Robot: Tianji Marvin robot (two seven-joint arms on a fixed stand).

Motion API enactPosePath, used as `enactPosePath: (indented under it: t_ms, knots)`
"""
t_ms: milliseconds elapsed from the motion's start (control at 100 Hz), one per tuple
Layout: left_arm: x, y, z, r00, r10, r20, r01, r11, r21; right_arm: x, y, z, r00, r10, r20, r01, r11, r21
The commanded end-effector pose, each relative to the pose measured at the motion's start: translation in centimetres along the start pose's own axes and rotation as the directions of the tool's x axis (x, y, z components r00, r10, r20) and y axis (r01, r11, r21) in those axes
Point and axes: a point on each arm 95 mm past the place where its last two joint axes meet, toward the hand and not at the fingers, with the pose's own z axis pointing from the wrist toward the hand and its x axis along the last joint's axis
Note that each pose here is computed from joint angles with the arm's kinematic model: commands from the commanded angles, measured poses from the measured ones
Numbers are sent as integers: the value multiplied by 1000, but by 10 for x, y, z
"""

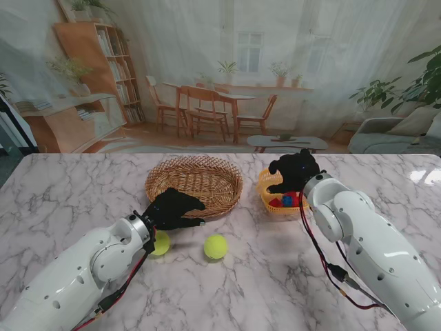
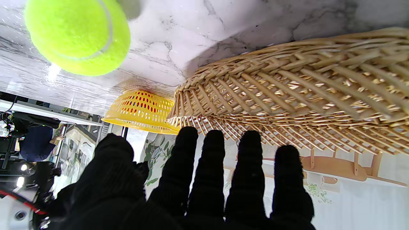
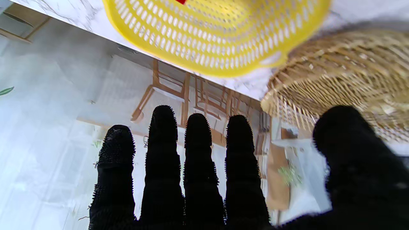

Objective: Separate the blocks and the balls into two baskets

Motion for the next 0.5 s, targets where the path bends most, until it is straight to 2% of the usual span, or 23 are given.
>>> enactPosePath:
  t_ms: [0,120,260,490]
  knots:
    - [1,2,1,1000,0,-2,0,1000,-12,13,1,-7,999,37,-21,-37,999,-7]
    - [0,2,1,1000,1,-1,-1,1000,-10,27,0,-27,988,146,-42,-147,988,-40]
    - [0,2,1,1000,2,0,-2,1000,-8,42,-14,-44,966,255,-35,-257,961,-102]
    - [-2,1,0,1000,2,8,-2,1000,1,57,-49,-66,960,279,1,-276,950,-142]
